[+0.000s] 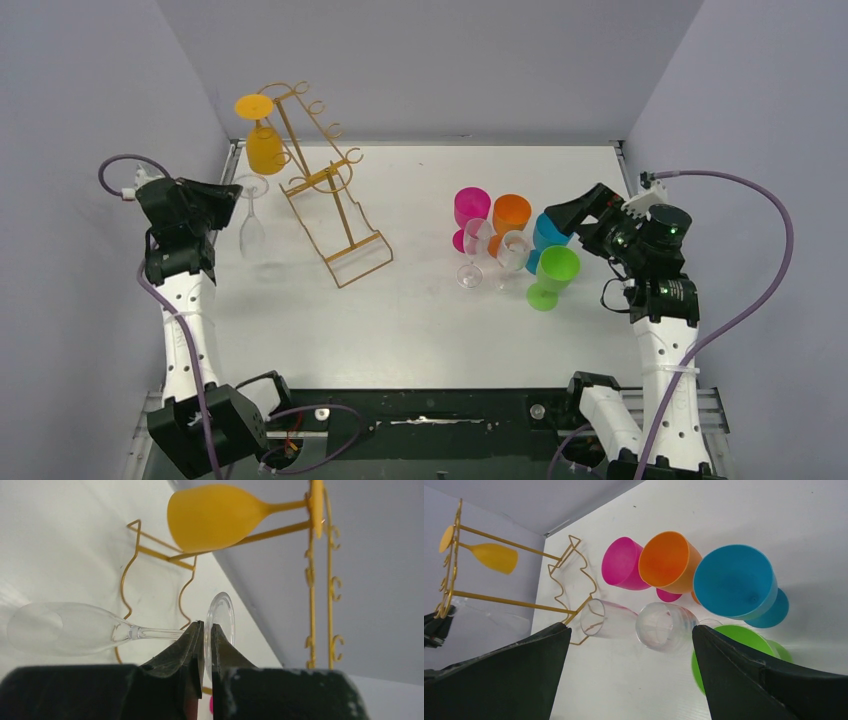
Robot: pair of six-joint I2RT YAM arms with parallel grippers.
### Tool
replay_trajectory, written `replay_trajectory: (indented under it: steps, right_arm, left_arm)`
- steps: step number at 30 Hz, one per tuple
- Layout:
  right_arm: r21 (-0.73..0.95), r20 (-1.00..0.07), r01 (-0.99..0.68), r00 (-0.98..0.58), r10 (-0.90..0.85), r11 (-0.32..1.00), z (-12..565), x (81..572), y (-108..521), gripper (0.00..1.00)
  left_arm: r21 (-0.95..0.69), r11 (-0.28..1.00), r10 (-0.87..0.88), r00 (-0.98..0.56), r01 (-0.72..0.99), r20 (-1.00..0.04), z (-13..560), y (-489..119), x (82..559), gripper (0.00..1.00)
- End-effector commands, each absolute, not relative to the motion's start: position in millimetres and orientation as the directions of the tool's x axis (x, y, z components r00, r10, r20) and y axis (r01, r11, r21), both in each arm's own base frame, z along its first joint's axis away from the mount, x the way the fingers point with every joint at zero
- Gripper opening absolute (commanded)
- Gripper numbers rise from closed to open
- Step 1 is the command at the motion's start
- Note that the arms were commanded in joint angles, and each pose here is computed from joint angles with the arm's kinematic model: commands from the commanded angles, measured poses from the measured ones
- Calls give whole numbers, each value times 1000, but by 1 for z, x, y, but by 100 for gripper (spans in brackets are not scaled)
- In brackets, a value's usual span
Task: Take the wine glass off the wine glass rack
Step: Place the wine glass at the center of the board.
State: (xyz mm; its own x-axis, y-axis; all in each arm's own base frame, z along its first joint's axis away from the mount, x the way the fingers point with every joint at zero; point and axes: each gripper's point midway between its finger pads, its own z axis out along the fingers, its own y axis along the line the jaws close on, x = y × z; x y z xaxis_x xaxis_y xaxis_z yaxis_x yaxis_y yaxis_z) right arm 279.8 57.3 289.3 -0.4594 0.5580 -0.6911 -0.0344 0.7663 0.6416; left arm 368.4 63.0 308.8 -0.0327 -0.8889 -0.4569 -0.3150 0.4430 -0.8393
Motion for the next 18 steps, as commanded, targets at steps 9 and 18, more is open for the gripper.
replay_trajectory:
  steps: [9, 18]
  right_arm:
    - [679, -720, -207, -371, 586, 704, 331, 280, 75, 98]
    - [707, -693, -228, -414, 590, 670, 327, 286, 90, 98]
  left_arm:
    - [-726, 631, -772, -312, -274, -554, 262, -20, 310, 0]
    - [-669, 723, -657, -471, -173, -588, 244, -61, 275, 0]
